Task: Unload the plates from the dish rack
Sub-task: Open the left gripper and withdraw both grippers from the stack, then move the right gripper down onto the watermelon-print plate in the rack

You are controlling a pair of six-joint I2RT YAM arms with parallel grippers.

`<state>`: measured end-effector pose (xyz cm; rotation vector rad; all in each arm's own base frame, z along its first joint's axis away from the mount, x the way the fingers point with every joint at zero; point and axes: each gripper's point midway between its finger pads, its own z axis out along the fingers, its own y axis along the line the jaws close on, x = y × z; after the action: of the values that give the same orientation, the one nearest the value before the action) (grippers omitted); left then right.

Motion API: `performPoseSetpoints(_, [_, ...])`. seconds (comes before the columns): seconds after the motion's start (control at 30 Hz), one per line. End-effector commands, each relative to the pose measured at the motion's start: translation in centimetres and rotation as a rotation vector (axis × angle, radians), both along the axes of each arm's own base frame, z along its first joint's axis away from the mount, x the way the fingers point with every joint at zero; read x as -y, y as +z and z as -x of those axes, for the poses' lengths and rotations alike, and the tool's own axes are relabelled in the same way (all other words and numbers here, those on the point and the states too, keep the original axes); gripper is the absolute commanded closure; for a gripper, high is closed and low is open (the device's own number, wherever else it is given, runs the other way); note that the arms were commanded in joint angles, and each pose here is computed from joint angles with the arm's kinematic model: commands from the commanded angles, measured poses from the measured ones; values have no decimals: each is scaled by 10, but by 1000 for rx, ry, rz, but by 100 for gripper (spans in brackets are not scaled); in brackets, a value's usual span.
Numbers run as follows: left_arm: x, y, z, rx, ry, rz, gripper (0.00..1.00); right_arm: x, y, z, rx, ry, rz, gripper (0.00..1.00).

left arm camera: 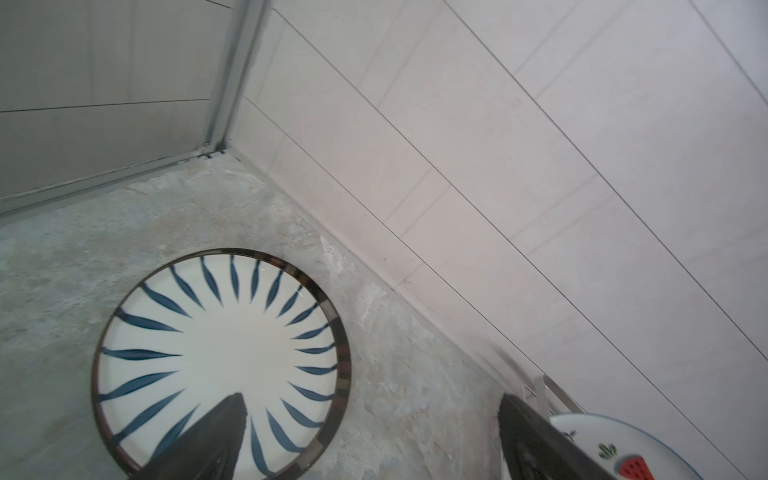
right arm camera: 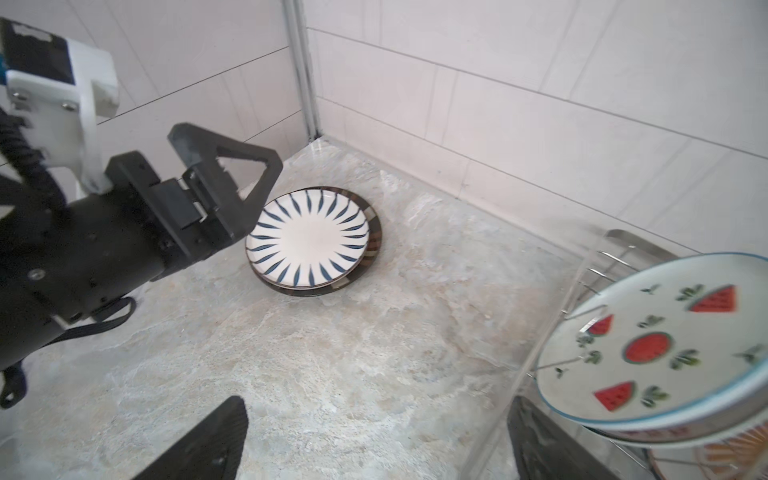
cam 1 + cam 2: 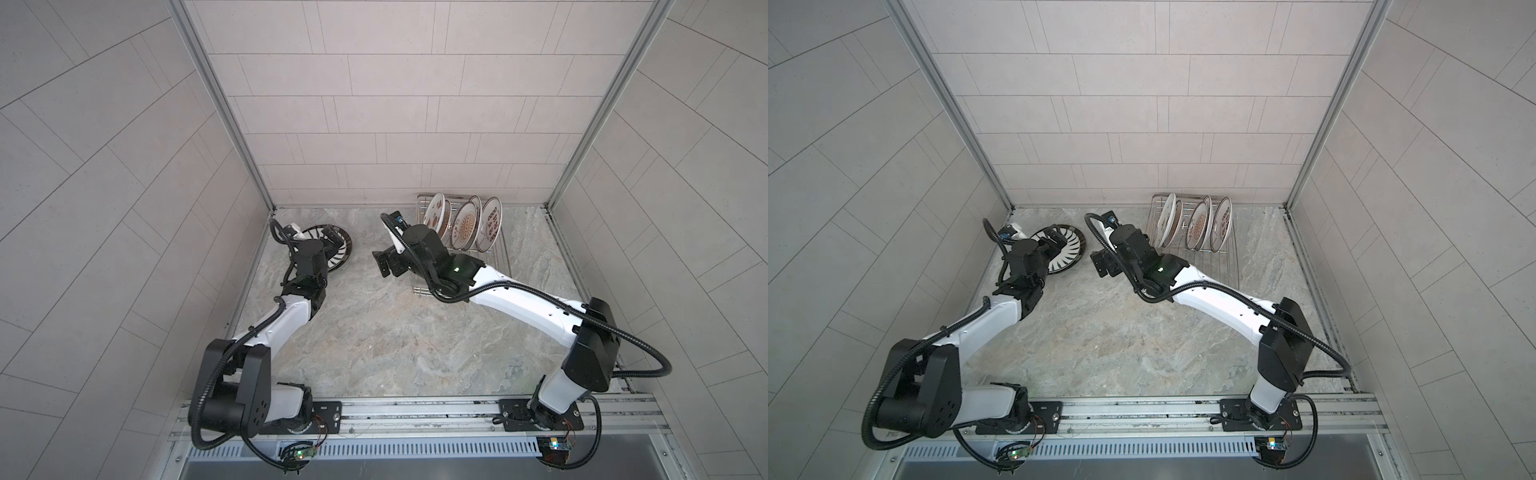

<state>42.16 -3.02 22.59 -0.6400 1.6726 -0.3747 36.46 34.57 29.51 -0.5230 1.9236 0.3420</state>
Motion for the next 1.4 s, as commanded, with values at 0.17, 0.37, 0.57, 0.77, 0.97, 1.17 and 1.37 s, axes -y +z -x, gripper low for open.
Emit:
performPoseSetpoints(0.17, [75, 26, 32, 119, -353, -97, 0, 92, 33, -28, 87, -321, 73, 0])
performPoseSetpoints(0.37, [123, 29, 56, 137, -474, -132, 0, 125, 20, -53, 0, -359, -26, 2])
performPoseSetpoints(0.57, [149, 29, 62, 190, -589, 34, 0, 149, 7, -82, -75, -406, -134, 5])
performPoseSetpoints(0.77, [164, 25, 62, 176, -596, 19, 0, 156, -4, -109, -112, -440, -90, 12])
performPoseSetpoints(0.97, [190, 20, 62, 164, -632, 6, 0, 162, -21, -138, -174, -487, -61, 31])
performPoseSetpoints(1.17, [208, 10, 58, 147, -674, 16, 0, 162, -40, -164, -233, -505, -42, 50])
performPoseSetpoints(1.37, [213, 5, 55, 145, -684, 30, 0, 157, -65, -184, -291, -514, 10, 59])
